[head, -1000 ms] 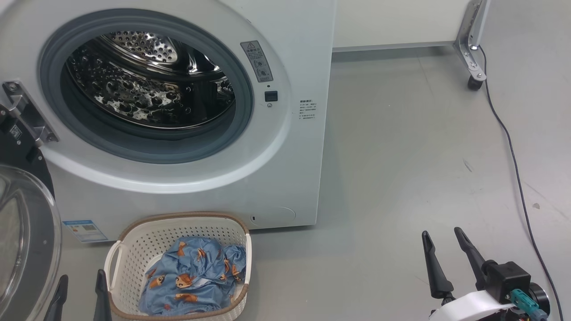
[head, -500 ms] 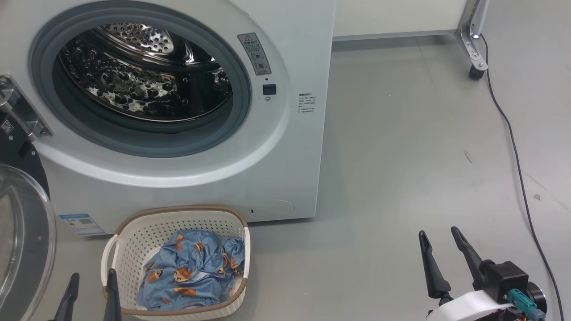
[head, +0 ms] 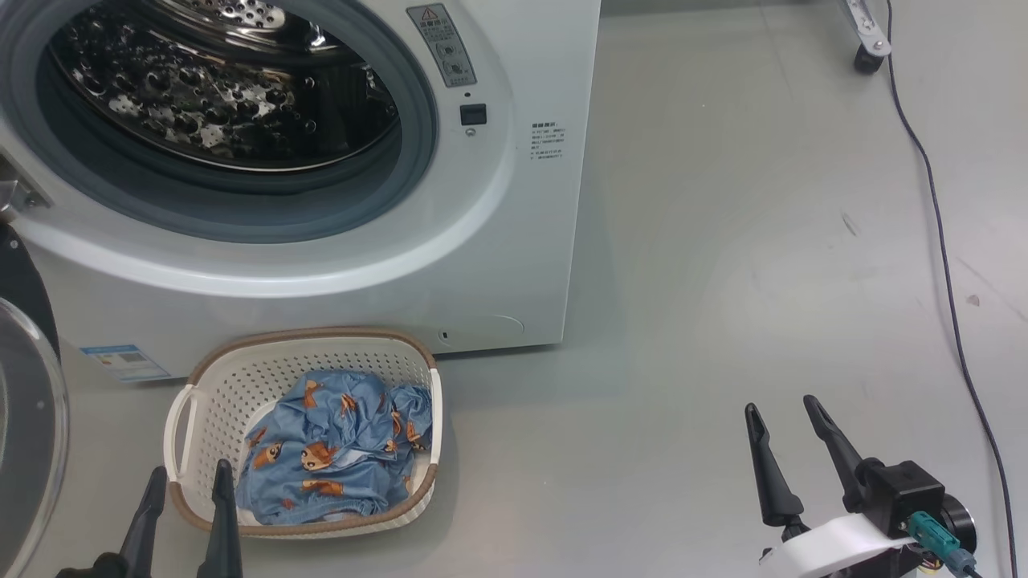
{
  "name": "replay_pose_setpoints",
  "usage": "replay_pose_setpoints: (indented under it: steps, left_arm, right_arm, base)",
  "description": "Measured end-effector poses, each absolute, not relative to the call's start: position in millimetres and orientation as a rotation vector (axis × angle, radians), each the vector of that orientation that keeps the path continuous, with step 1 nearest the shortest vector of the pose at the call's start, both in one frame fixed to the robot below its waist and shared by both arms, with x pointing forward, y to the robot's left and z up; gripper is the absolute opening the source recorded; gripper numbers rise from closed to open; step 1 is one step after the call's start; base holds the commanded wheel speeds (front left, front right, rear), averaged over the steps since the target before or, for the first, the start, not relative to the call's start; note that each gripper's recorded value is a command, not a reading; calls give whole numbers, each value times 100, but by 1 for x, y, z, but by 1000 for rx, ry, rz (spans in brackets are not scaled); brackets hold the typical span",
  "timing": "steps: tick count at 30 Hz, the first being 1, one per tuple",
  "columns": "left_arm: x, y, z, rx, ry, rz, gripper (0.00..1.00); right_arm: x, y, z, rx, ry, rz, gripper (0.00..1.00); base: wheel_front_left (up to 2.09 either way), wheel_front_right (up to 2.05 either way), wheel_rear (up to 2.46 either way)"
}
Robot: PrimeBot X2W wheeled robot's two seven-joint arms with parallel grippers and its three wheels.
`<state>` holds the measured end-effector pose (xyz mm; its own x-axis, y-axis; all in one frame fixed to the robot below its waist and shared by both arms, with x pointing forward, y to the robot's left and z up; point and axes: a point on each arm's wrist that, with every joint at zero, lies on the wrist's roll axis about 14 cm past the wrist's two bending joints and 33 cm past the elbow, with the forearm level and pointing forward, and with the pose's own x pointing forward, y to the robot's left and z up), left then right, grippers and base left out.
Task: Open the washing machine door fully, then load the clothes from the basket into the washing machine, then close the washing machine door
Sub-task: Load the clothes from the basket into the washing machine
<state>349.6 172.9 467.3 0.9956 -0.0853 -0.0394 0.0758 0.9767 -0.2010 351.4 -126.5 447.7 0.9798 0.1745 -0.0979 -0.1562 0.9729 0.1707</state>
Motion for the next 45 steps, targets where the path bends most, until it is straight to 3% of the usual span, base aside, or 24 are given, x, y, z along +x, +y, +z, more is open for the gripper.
replay_pose_setpoints:
  steps: [45]
  left_arm:
    - [461, 157, 322, -225, 340, -192, 100]
  right_arm:
    - [419, -100, 324, 200, 386, 172, 100]
  base:
    - [0, 0, 0]
